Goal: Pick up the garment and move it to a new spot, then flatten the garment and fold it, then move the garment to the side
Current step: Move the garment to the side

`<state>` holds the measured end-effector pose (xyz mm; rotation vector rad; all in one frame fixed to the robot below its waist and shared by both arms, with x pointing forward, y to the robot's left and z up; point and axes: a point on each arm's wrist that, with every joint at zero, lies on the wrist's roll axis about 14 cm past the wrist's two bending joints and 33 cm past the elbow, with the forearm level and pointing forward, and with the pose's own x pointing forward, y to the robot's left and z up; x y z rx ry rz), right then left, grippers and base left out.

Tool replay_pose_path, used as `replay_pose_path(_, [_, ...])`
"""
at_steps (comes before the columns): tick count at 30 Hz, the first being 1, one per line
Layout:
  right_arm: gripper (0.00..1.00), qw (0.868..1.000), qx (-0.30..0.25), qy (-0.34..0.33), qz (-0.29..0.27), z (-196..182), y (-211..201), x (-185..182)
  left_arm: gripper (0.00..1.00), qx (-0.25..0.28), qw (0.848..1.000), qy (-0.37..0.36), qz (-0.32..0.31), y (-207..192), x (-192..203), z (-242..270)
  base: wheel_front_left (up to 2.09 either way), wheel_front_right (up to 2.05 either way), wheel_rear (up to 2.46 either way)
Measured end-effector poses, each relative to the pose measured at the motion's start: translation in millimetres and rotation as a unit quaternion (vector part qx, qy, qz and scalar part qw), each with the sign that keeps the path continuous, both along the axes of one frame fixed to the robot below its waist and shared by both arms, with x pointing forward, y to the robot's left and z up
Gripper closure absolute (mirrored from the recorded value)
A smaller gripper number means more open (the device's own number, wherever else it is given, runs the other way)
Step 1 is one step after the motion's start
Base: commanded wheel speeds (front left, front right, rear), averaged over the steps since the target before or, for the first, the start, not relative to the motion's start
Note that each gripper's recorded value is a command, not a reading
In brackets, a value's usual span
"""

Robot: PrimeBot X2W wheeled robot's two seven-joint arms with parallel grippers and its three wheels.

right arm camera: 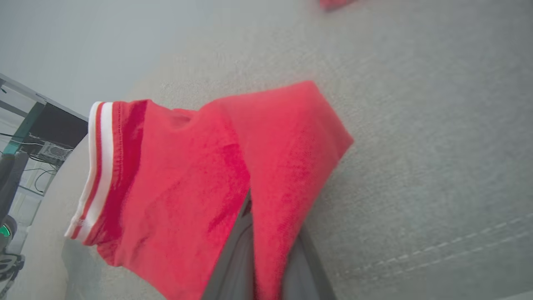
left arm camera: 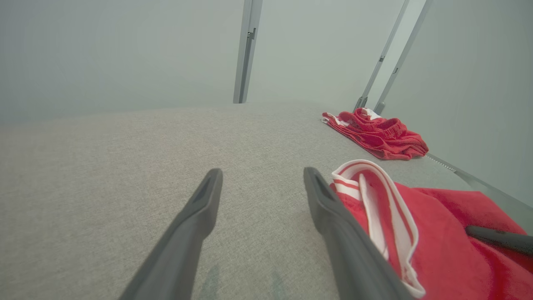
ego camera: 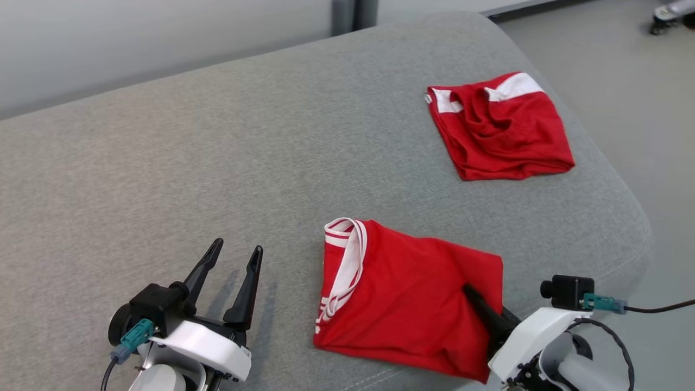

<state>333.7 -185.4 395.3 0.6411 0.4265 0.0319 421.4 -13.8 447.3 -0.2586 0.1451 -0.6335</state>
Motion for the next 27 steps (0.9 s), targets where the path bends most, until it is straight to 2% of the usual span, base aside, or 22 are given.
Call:
replay_pose_path(5, [1.00, 0.999, -0.044, -0.005, 0.003, 1, -17, 11, 0.00, 0.006, 1.000, 0.016, -0.010, -2, 2, -16, 0.00, 0.00, 0.00])
replay_pose_path(9, [1.00, 0.993, -0.108, -0.032, 0.037, 16, -27, 43, 0.00, 0.017, 0.999, 0.031, -0.007, 5, 4, -32, 0.00, 0.00, 0.00])
replay_pose_path(15, [1.00, 0.982, -0.172, -0.055, 0.057, 33, -44, 94, 0.00, 0.028, 0.999, 0.042, 0.005, 21, 11, -46, 0.00, 0.00, 0.00])
replay_pose_path(22, [1.00, 0.962, -0.263, -0.056, 0.035, 45, -93, 145, 0.00, 0.033, 0.997, 0.059, 0.023, 37, 13, -61, 0.00, 0.00, 0.00])
replay_pose_path(27, [1.00, 0.951, -0.303, -0.056, 0.006, 58, -122, 179, 0.00, 0.029, 0.998, 0.054, 0.028, 41, 21, -61, 0.00, 0.00, 0.00])
